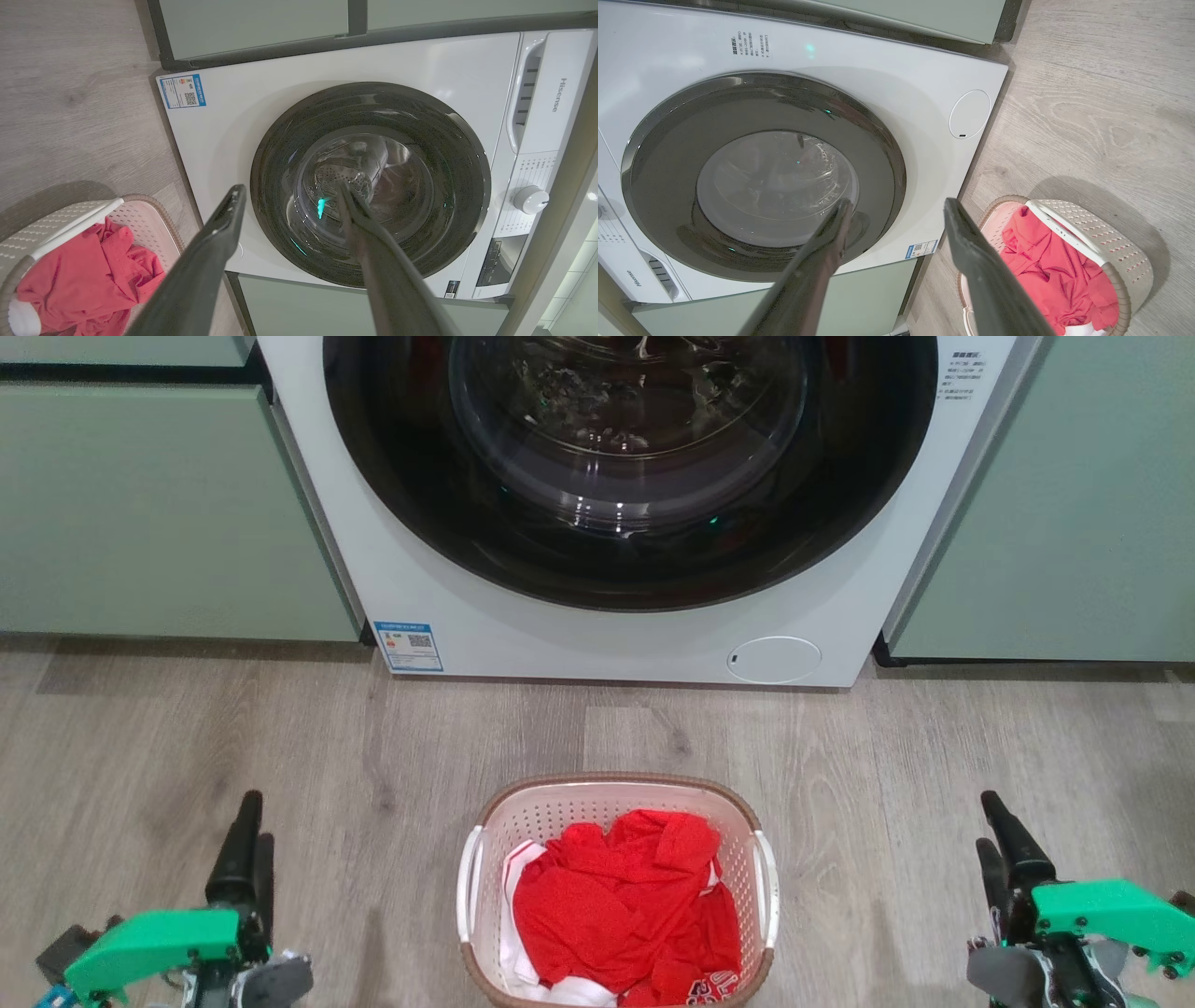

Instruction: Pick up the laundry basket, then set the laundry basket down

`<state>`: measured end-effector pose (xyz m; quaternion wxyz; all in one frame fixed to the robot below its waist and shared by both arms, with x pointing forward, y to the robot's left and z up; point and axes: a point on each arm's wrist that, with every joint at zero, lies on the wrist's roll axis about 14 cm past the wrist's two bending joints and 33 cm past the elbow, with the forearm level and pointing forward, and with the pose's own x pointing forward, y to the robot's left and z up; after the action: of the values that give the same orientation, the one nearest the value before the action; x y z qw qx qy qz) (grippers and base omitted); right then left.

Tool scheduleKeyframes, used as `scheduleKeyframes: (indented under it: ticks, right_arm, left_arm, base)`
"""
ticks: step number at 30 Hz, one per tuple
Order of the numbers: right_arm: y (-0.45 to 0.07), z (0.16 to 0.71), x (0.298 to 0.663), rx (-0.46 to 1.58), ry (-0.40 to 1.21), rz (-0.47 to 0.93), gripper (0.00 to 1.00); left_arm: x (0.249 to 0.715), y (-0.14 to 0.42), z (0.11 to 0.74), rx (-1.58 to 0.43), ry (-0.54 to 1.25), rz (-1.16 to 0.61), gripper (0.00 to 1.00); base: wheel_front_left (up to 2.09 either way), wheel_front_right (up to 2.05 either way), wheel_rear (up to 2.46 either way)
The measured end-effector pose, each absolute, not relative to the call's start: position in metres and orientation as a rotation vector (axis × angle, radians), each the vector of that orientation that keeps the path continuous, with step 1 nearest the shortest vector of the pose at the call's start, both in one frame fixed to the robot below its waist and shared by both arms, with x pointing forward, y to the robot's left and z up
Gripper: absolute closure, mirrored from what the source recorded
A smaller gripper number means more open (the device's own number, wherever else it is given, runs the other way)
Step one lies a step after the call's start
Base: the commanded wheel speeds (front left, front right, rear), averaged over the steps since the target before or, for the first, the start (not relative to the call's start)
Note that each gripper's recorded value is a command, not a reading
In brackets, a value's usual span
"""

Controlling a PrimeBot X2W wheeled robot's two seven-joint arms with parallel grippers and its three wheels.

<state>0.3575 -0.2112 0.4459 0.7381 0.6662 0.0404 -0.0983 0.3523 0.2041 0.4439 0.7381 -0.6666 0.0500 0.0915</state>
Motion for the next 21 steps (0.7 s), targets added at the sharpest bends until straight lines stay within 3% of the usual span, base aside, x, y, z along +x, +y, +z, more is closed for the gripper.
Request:
scheduleKeyframes:
  ticks: [21]
  right_arm:
    - [-0.2, 0.483, 0.377, 1.188, 0.022, -0.101, 0.0]
  left_arm:
    - [0.367, 0.214, 0.495, -1.189, -0.031, 0.123, 0.0]
  base:
    - [0.0, 0.0, 0.0]
